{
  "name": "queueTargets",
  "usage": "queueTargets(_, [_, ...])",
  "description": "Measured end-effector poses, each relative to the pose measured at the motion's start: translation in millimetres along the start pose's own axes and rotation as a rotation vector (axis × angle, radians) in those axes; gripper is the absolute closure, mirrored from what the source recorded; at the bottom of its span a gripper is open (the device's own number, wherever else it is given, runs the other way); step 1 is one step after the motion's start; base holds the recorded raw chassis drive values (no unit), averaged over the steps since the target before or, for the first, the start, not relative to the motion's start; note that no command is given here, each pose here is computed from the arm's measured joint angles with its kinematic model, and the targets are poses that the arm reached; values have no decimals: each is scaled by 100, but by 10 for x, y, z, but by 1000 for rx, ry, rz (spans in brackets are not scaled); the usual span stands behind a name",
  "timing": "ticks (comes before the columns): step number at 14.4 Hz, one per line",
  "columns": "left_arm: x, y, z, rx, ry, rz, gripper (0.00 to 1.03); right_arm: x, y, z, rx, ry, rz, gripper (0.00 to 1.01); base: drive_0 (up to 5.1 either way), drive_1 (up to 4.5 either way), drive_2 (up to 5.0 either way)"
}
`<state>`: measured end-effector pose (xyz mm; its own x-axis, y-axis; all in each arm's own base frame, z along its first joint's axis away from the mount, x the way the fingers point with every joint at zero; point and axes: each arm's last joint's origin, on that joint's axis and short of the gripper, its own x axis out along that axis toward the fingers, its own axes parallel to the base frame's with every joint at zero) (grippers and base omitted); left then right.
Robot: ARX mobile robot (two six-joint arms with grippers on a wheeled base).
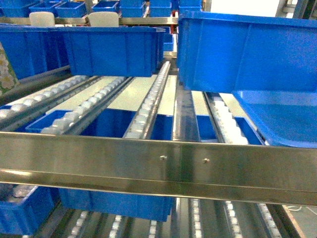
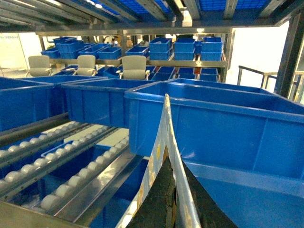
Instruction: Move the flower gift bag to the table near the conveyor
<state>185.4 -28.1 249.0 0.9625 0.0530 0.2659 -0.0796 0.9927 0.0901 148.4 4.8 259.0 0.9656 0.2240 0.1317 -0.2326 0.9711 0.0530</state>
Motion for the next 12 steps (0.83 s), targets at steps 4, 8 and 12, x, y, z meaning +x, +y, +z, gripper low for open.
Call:
queueTargets(4, [0, 0, -2, 0, 2, 2, 101, 1, -1, -7, 1, 6, 0, 99, -464, 67, 392])
queueTargets(8, [1, 0, -3, 1, 3, 2, 101, 0, -1, -6, 1, 5, 0, 99, -460, 65, 398])
queueTargets(12, [1, -1, -2, 0, 2, 1, 101, 0, 0, -2, 0, 1, 0, 99, -465, 60, 391])
